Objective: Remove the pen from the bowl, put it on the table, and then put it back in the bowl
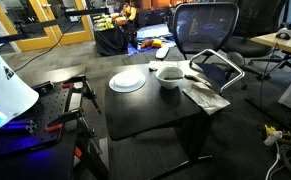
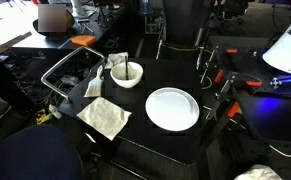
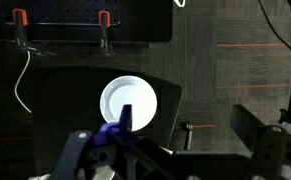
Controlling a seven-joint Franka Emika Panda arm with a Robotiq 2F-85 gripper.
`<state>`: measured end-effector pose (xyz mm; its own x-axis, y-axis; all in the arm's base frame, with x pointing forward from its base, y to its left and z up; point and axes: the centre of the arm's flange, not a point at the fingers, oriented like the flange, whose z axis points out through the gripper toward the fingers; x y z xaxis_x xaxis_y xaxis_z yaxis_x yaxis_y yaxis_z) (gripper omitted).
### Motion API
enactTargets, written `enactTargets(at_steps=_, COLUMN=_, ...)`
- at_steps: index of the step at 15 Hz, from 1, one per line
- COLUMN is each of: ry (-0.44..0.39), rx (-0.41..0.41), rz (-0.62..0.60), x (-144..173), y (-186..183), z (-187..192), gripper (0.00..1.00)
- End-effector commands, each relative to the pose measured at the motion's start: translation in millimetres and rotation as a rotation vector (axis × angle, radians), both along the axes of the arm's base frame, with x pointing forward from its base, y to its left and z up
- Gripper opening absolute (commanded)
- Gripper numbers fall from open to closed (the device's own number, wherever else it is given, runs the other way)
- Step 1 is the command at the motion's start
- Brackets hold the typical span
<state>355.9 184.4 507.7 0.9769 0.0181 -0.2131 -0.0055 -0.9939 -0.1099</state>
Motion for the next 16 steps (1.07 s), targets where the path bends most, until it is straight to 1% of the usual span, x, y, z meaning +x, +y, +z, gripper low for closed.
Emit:
enactTargets(at_steps=1, ry=0.0, rx=0.0, rz=0.0, x=0, y=0, z=0, gripper=1.0)
enactTargets(at_steps=7, ry=0.0, rx=0.0, rz=0.0, x=0, y=0, z=0, gripper=1.0)
enactTargets(at_steps=10, ry=-0.006, rx=-0.023, rz=-0.119, x=18, y=1, z=-4, gripper=1.0)
enactTargets(at_steps=12, ry=-0.016, rx=-0.048, rz=-0.244, x=37, y=-4, z=-12, gripper=1.0)
enactTargets(at_steps=16, ry=-0.049, rx=-0.064, rz=-0.468, x=78, y=-23, z=-41, gripper=1.0)
